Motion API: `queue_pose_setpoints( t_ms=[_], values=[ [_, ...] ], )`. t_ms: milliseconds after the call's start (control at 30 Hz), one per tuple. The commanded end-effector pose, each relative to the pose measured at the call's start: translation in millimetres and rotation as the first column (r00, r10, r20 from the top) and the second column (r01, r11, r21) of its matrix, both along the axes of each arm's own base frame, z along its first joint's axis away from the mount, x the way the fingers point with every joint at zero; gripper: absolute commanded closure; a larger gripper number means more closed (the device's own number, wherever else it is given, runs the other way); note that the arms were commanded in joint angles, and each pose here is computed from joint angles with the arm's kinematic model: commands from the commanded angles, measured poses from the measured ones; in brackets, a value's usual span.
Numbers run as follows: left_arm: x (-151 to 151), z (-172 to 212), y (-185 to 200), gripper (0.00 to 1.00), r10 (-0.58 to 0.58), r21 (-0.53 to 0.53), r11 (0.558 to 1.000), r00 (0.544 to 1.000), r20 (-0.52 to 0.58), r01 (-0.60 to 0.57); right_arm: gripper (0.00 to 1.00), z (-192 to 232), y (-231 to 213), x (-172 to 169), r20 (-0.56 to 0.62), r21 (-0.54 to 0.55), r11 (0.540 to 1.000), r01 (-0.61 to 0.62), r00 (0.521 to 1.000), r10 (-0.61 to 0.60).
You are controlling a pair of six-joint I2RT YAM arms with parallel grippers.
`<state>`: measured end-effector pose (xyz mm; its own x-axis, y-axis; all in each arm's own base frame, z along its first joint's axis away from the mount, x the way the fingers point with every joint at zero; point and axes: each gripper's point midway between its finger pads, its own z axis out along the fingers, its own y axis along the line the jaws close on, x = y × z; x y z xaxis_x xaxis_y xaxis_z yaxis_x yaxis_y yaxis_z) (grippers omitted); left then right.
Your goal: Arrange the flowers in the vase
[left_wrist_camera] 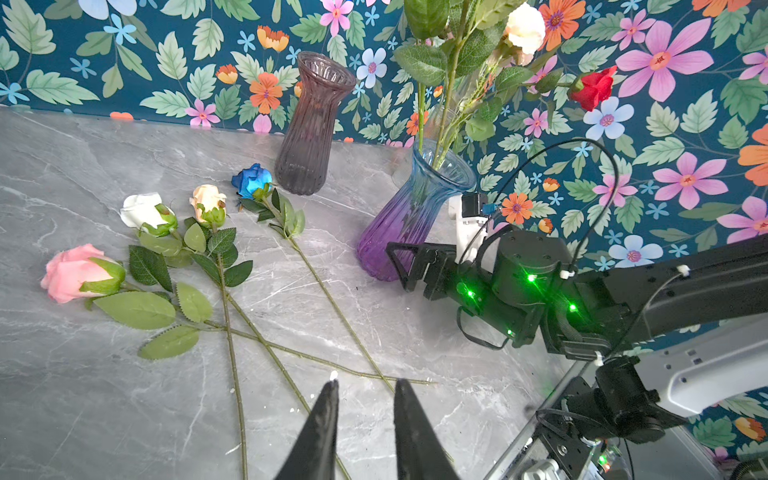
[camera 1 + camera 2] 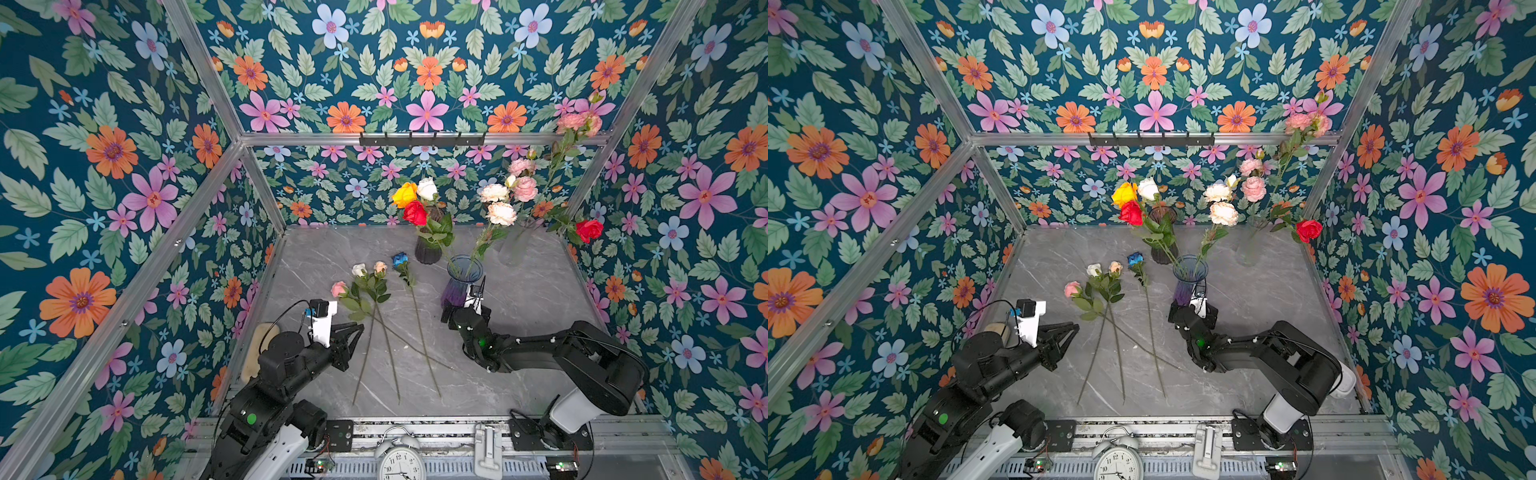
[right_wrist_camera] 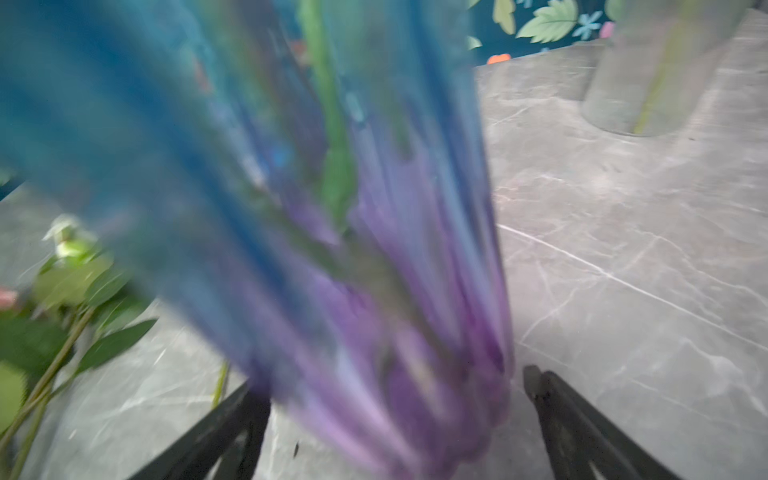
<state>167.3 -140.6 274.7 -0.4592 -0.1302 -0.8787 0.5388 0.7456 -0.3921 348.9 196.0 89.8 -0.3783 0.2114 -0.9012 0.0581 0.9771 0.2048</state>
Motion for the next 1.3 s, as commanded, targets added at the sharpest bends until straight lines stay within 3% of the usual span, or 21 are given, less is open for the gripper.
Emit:
queue_pose_setpoints(
  t_ms=[0,567,1267],
  values=[
    [1,6,-1,0.74,-0.005,-0.008,1.000,1.000,0.028,0.005,0.01,2,-10,8,0.013,0.009,0.996,0.086,0.996,-0.086],
    [0,7,-2,0.74,-0.014,-0.013,1.000,0.999,0.030,0.015,0.01,-9,-32,51,-0.034,-0.028,0.999,0.033,0.999,-0.034],
    [-1,8,-4,0.74,-0.024,-0.012,1.000,0.999,0.034,0.024,0.01,-43,-38,91,-0.289,-0.003,0.999,0.052,0.956,-0.051]
  ],
)
